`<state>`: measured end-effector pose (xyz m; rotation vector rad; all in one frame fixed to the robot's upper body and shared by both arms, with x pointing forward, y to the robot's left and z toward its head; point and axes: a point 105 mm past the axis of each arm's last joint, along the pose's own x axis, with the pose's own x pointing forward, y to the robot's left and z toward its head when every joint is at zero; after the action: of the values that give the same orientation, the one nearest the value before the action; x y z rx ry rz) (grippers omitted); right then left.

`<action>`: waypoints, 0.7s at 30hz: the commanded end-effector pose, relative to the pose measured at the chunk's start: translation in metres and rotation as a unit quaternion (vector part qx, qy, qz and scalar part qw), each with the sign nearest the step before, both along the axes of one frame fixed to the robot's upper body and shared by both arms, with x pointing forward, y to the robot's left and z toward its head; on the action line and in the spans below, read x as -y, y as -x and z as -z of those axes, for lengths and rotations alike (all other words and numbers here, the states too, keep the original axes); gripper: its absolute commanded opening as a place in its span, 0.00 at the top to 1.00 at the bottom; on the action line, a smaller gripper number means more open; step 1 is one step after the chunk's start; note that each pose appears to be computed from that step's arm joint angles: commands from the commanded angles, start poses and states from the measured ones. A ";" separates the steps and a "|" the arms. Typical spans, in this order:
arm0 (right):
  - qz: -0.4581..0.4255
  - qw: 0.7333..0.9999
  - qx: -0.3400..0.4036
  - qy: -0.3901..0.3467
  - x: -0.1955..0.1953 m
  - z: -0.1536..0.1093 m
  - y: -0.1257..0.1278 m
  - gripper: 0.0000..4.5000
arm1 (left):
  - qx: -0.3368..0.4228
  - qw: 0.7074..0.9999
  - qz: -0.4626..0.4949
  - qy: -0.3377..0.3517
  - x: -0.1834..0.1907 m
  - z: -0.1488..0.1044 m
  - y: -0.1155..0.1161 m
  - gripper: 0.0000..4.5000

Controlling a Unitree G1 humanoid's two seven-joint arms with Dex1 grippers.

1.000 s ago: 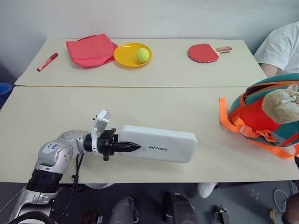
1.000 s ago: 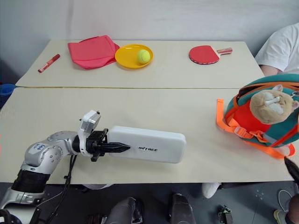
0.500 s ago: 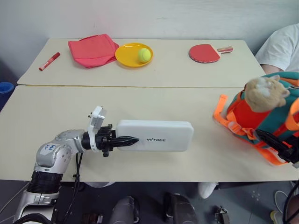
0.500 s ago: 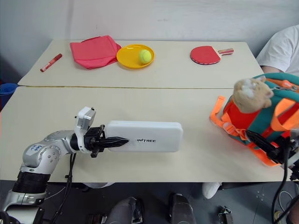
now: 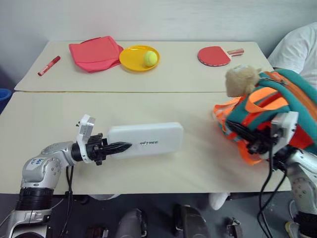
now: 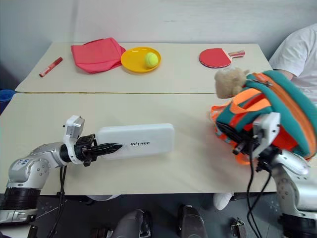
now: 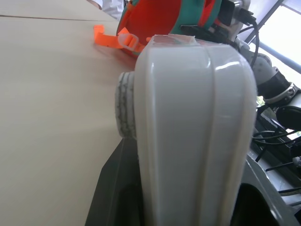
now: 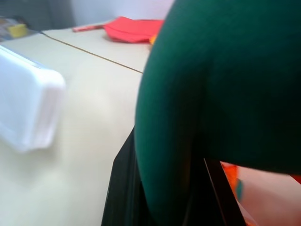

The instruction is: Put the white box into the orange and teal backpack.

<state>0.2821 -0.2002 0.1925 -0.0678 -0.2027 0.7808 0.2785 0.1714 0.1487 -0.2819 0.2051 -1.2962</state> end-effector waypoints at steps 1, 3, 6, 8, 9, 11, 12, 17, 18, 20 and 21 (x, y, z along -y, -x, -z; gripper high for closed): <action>-0.094 0.994 0.046 -0.034 -0.052 -0.033 0.013 1.00 | 0.014 1.000 -0.014 -0.012 -0.020 -0.005 0.004 0.72; -0.174 0.983 0.026 -0.053 -0.085 -0.038 0.030 1.00 | 0.002 0.999 -0.035 0.010 -0.033 -0.011 0.001 0.72; -0.257 0.964 -0.016 -0.068 -0.111 -0.036 0.058 1.00 | -0.016 0.997 -0.060 0.037 -0.047 -0.019 -0.003 0.72; -0.305 0.949 -0.051 -0.064 -0.119 -0.032 0.079 1.00 | -0.015 0.996 -0.080 0.048 -0.056 -0.024 -0.005 0.72; -0.320 0.943 -0.066 -0.058 -0.121 -0.030 0.087 1.00 | -0.013 0.995 -0.086 0.050 -0.059 -0.026 -0.005 0.72; -0.337 0.933 -0.116 -0.042 -0.114 -0.021 0.102 1.00 | -0.004 0.993 -0.102 0.060 -0.068 -0.036 -0.005 0.72; -0.330 0.933 -0.137 -0.032 -0.106 -0.017 0.103 1.00 | 0.000 0.992 -0.110 0.068 -0.073 -0.043 -0.005 0.72; -0.240 0.959 -0.150 0.010 -0.060 -0.015 0.080 1.00 | -0.014 0.993 -0.084 0.086 -0.072 -0.069 0.009 0.72; -0.227 0.963 -0.145 0.012 -0.053 -0.018 0.075 1.00 | -0.006 0.993 -0.080 0.089 -0.070 -0.075 0.011 0.72; -0.217 0.964 -0.149 0.024 -0.044 -0.017 0.072 1.00 | 0.014 0.992 -0.073 0.099 -0.063 -0.088 0.012 0.72; -0.216 0.963 -0.156 0.036 -0.039 -0.015 0.071 1.00 | 0.031 0.992 -0.066 0.102 -0.057 -0.095 0.013 0.72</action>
<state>0.2125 -0.1554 0.2008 0.0786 0.1364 1.2107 0.2734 0.2356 0.2140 -0.4762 0.1145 -1.1329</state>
